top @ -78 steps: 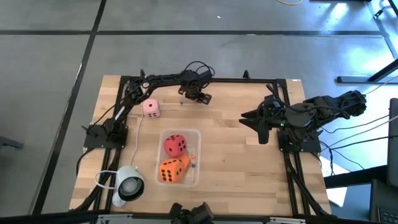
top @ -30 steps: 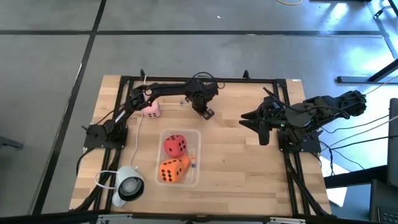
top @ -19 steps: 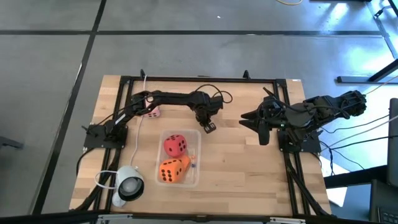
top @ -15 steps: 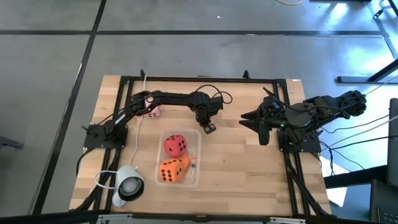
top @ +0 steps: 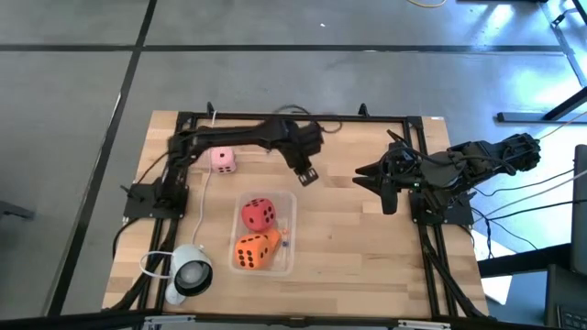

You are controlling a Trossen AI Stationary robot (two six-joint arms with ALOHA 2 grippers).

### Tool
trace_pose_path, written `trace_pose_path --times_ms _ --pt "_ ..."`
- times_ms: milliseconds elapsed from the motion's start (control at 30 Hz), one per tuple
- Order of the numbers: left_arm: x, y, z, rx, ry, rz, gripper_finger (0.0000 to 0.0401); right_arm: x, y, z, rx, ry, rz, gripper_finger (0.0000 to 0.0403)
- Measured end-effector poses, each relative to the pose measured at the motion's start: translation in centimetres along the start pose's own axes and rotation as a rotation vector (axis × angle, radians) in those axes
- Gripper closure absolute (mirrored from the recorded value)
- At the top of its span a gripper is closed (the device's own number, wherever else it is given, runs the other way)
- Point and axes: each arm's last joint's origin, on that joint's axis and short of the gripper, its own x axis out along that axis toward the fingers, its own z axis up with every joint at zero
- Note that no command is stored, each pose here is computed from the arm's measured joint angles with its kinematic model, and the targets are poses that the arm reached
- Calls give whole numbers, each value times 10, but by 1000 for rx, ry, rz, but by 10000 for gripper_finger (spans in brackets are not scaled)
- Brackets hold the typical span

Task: Pick & Place Dice
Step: Put the small red die on the bin

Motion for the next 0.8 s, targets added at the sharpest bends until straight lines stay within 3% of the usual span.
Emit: trace_pose_path --times_ms 200,300,567,800 --pt "-81 -14 -10 29 -151 -39 398 0 0 0 -3 0 0 254" --pt "-108 -26 -23 52 -168 -47 398 0 0 0 -5 0 0 254" --pt "-143 -67 -68 259 -75 -94 398 0 0 0 -18 0 0 254" --pt "-148 -93 -95 310 25 -127 398 0 0 0 -26 0 0 254"
